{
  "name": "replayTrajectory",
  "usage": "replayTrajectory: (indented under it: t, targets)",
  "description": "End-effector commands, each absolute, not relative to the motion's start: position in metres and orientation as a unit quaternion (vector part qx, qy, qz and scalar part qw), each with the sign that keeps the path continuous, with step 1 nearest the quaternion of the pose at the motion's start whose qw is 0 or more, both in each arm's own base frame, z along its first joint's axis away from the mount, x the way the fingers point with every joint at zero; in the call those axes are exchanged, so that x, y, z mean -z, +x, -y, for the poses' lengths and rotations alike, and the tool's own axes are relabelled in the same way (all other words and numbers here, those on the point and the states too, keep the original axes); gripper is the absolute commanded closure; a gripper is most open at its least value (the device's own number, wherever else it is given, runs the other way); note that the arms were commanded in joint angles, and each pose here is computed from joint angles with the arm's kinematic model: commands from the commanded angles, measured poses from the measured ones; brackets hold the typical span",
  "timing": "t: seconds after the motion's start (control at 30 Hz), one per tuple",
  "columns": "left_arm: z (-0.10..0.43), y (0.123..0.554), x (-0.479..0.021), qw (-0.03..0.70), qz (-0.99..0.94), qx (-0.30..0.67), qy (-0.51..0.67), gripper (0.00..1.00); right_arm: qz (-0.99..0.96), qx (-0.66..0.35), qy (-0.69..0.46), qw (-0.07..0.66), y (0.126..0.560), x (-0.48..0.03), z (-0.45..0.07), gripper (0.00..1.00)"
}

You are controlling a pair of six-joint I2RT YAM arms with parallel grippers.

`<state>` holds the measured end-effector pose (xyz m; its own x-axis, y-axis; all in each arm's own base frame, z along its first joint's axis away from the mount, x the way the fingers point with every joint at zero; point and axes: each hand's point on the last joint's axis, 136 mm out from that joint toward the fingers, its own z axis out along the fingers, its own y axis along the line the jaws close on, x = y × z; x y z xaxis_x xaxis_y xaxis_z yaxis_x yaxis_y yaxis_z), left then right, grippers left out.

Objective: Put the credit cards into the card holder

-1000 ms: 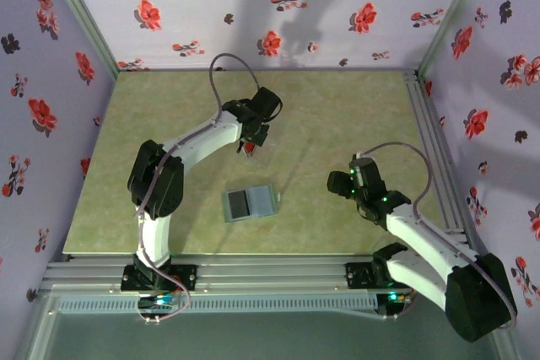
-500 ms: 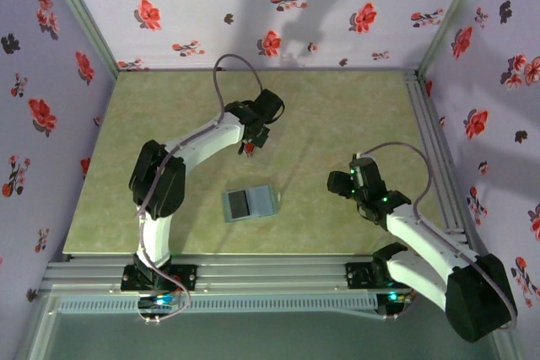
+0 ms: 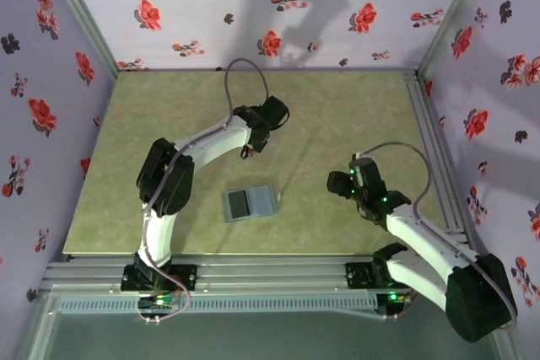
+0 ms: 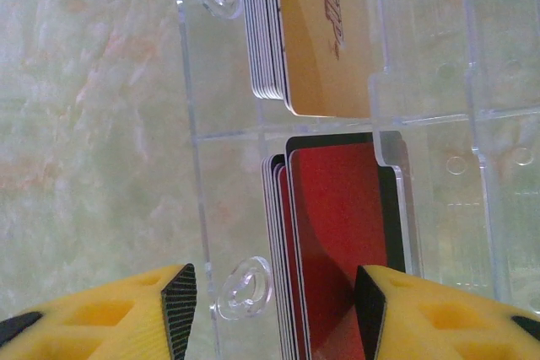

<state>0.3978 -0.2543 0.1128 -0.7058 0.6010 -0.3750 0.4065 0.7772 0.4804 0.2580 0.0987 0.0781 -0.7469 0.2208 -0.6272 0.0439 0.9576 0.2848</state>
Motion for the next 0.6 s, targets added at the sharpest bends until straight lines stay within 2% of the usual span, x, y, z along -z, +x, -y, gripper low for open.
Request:
replayTrajectory:
  t: [0.0,0.27,0.57]
  targets:
    - [0.256,0.397,-0.107,0.255,-0.895,-0.215,0.295,0.42,-0.927,-0.122,0.06,0.351,0.258,-0.075,-0.1,0.25]
    - [0.251,0.405,-0.111,0.258,-0.883,-0.26,0.292,0.42,-0.926,-0.122,0.06,0.352,0.258,-0.076,-0.1,0.25]
    - [0.249,0.41,-0.13,0.279,-0.875,-0.272,0.286,0.53,-0.926,-0.121,0.059,0.354,0.258,-0.076,-0.1,0.25]
